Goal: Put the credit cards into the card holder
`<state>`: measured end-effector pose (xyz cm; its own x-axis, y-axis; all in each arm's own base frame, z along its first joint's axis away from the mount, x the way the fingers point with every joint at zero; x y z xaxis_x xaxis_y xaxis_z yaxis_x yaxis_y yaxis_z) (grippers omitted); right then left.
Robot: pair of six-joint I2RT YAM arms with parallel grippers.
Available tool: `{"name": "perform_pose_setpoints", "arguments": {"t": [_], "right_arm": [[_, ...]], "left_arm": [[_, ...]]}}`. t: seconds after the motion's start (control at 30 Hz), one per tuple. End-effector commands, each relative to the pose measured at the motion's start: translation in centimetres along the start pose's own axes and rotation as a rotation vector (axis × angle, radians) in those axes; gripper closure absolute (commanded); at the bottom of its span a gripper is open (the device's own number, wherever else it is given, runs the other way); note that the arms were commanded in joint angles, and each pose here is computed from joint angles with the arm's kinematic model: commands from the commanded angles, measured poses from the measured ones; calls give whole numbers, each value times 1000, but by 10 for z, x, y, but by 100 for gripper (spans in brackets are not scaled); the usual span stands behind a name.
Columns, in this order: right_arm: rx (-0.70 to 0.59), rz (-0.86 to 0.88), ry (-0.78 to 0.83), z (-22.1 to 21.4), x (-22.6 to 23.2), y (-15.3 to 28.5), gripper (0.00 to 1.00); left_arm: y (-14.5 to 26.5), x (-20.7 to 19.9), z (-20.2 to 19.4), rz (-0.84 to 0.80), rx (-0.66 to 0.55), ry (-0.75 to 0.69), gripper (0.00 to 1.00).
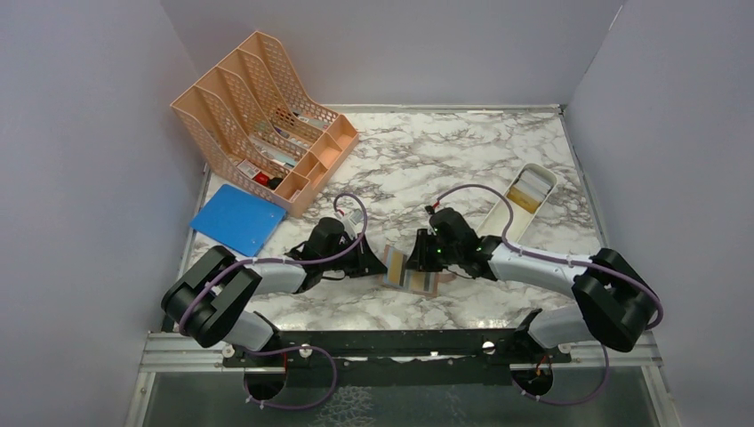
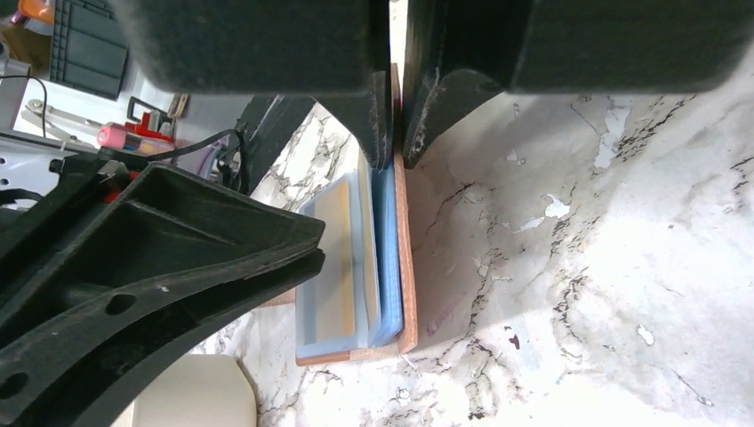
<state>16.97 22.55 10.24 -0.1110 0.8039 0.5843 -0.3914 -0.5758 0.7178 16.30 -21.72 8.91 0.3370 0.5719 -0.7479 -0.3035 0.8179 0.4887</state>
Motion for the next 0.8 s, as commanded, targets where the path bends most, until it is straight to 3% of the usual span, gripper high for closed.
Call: {"name": "perform_pose_setpoints", "arguments": {"t": [0.0,0.47,0.63,0.77], "right_arm": [[-66,-68,51,11,2,13,73],[-128,-194,100,11,-16,36,73],[-117,-220,102,7,-24,33,73],[-91,-192,90,0,-27,27,74]], "left_arm": [[-2,4,-2,25,3,-11,87],[-13,-5,5,-8,28,-27,75],[-11,-9,6,-25,25,-26,98],[-4,-10,5,6,35,-27,100]]}}
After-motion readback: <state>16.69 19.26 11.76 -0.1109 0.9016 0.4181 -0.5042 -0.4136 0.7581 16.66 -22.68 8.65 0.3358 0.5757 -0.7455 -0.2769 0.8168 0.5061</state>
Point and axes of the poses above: each gripper's point midway between its finger pads, its own y axis back along the fingers, its own x axis along the line the jaws close on, z = x × y, the point moved 8 cm from there along y, back along the fingers, and after that the axes turned 8 degrees about -y, right-handed, at the moved point
